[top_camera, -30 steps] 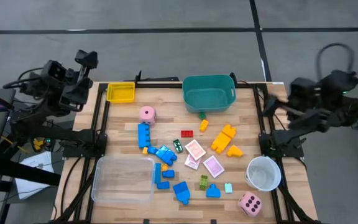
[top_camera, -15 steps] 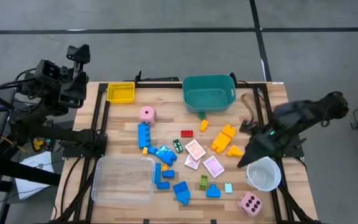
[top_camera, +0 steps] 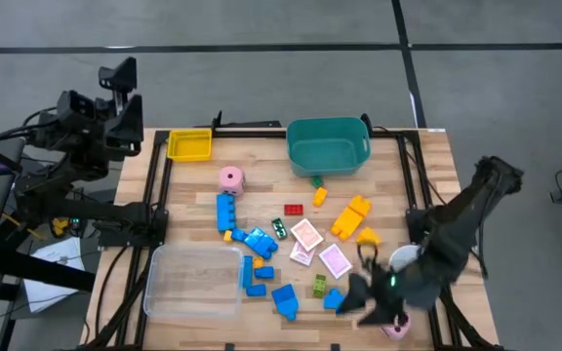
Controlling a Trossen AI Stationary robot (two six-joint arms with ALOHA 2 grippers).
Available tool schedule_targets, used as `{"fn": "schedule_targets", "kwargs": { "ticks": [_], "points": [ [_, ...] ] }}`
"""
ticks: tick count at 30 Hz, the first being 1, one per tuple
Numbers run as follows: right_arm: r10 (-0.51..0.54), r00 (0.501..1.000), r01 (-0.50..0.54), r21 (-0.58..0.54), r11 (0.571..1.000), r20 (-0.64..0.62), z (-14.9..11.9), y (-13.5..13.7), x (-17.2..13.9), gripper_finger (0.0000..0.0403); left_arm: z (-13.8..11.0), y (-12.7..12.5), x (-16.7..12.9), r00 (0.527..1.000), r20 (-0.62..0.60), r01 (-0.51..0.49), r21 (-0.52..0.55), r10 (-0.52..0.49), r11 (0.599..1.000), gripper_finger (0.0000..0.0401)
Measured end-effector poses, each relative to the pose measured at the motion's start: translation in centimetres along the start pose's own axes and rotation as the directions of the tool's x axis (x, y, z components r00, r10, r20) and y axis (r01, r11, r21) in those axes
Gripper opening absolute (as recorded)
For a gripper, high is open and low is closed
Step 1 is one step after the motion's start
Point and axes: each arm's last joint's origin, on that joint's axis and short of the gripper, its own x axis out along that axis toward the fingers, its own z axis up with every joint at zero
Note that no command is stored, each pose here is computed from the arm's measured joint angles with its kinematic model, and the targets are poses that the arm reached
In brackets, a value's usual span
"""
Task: Pick & Place Toys
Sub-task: Put the bottom pink die into the green bin
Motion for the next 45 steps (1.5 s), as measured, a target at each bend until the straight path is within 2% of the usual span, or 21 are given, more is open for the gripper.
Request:
{"fn": "schedule_targets", "kwargs": {
  "ticks": [6,11,16,19,22,25,28,32,35,39,43,45],
  "points": [
    [0.023,1.000,-0.023,0.030,0.999,-0.008,-0.8,0.1,5.5,0.0372,-0.1,0.5,0.0,1.000,-0.006,-0.025,0.033,0.025,0.999,0.0397],
    [-0.033,0.999,0.033,0.004,0.999,-0.028,-0.9,-0.5,7.0,0.0372,-0.2,0.6,0.1,0.999,-0.008,-0.033,0.045,0.033,0.998,0.0397],
    [-0.031,0.999,0.029,-0.045,0.999,-0.030,-1.0,-0.3,6.6,0.0372,-0.5,0.6,0.3,0.999,-0.006,-0.034,0.044,0.034,0.998,0.0397],
    [0.012,1.000,-0.012,-0.105,0.994,-0.001,-1.5,0.9,5.3,0.0372,-0.6,0.7,0.4,0.998,0.008,-0.058,0.041,0.058,0.997,0.0397],
    [-0.022,0.998,0.033,-0.199,0.979,0.057,-2.4,2.5,3.2,0.0372,-0.9,0.7,0.7,0.997,0.022,-0.074,0.040,0.073,0.996,0.0397],
    [-0.125,0.981,0.160,-0.248,0.955,0.151,-3.4,3.7,0.5,0.0372,-1.4,0.7,1.0,0.995,0.028,-0.098,0.040,0.097,0.994,0.0397],
    [-0.273,0.918,0.340,-0.218,0.915,0.286,-4.1,3.9,-1.7,0.0372,-2.0,0.7,1.3,0.993,0.020,-0.120,0.041,0.119,0.992,0.0397],
    [-0.450,0.809,0.526,-0.123,0.842,0.378,-5.6,3.0,-2.5,0.0372,-2.5,0.8,1.6,0.990,0.029,-0.142,0.036,0.141,0.989,0.0397],
    [-0.506,0.788,0.566,-0.088,0.820,0.350,-7.0,1.9,-0.8,0.0372,-2.5,0.8,1.7,0.989,0.044,-0.143,0.032,0.142,0.989,0.0397],
    [-0.593,0.734,0.638,-0.038,0.769,0.330,-7.6,-0.1,2.1,0.0372,-2.4,0.8,2.0,0.988,0.048,-0.146,0.035,0.144,0.989,0.0397],
    [-0.696,0.643,0.734,0.003,0.679,0.319,-7.8,-2.1,4.2,0.0372,-2.5,0.7,2.5,0.988,0.049,-0.150,0.039,0.148,0.988,0.0397],
    [-0.755,0.578,0.792,0.009,0.610,0.309,-7.9,-3.2,4.9,0.0372,-2.5,0.7,2.8,0.988,0.053,-0.150,0.038,0.148,0.988,0.0397]
  ]
}}
